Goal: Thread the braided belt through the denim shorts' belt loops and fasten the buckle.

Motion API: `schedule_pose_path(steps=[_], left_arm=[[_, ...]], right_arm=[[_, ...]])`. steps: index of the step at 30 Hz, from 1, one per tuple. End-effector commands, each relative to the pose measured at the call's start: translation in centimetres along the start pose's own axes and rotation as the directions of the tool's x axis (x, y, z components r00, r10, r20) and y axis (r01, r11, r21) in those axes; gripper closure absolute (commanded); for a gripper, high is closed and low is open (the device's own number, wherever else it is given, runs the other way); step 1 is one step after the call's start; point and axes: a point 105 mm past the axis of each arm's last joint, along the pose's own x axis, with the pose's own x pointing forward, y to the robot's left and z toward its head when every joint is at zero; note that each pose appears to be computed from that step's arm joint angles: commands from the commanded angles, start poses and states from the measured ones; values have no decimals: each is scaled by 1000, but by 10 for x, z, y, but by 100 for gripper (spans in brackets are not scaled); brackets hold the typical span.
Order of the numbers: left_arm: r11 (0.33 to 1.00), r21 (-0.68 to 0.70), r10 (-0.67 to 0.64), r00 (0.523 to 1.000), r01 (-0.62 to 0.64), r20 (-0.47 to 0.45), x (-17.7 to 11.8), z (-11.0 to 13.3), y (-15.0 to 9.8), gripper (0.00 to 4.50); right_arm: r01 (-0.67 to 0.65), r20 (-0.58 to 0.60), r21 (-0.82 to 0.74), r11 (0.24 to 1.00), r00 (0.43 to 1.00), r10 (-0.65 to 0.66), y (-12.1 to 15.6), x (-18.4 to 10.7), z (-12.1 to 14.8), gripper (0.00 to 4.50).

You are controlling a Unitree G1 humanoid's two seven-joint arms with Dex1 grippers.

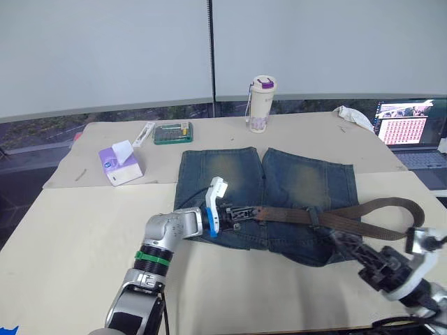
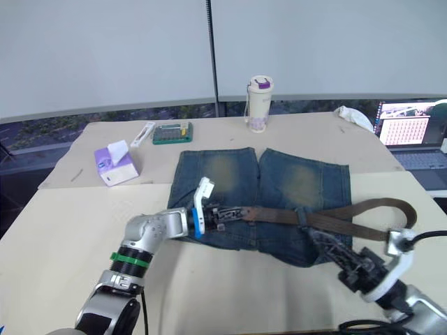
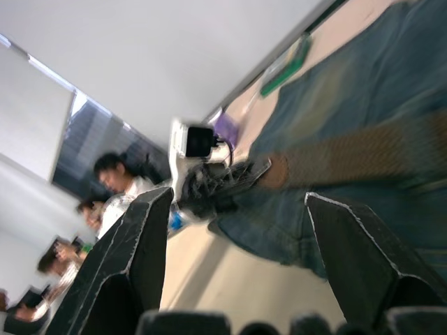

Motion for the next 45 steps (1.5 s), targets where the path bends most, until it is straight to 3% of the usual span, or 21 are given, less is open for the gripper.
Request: schedule_pose_path(steps=[1, 5, 13, 16, 20, 21, 23, 26, 32, 39, 42, 45], left_arm=[[994, -10, -112, 992, 112, 50, -17, 15, -18, 450], [986, -48, -155, 985, 159, 75, -26, 19, -23, 450], [979, -77, -185, 980, 191, 78, -27, 16, -30, 450], [978, -74, -188, 979, 193, 75, -26, 14, -31, 450], [980, -74, -180, 981, 186, 76, -26, 13, -30, 450], [981, -71, -175, 982, 180, 75, -25, 13, -28, 450], [984, -52, -164, 984, 168, 72, -25, 12, -27, 450], [987, -6, -158, 986, 159, 46, -24, 7, -26, 450], [987, 137, -87, 996, 87, -5, -25, -3, -15, 239], [962, 265, -70, 997, 71, -13, -30, -5, -9, 5], [948, 302, -103, 995, 98, 2, -30, -3, -14, 5], [943, 317, -107, 994, 103, -5, -30, -3, -14, 5]], right_arm=[[-8, -53, -20, 1000, 999, 7, 9, 39, -25, 112], [44, -25, 4, 999, 999, -44, 0, 63, -33, 112], [20, 151, 6, 1000, 988, -21, -2, 86, -8, 112], [5, 145, 4, 1000, 989, -6, 1, 87, -7, 188], [-23, 130, 5, 1000, 991, 22, 7, 87, -9, 322], [-27, 132, 7, 1000, 991, 25, 8, 87, -9, 377], [-24, 134, 4, 1000, 991, 23, 8, 87, -9, 434], [-6, 132, -23, 1000, 991, 9, 5, 86, -9, 442], [135, 142, -39, 990, 982, -128, -20, 69, -2, 450], [273, 180, 52, 961, 944, -278, -48, 46, 9, 450], [324, 154, 69, 943, 931, -331, -58, 39, 5, 450], [298, 141, 59, 953, 942, -304, -53, 45, 3, 450]])
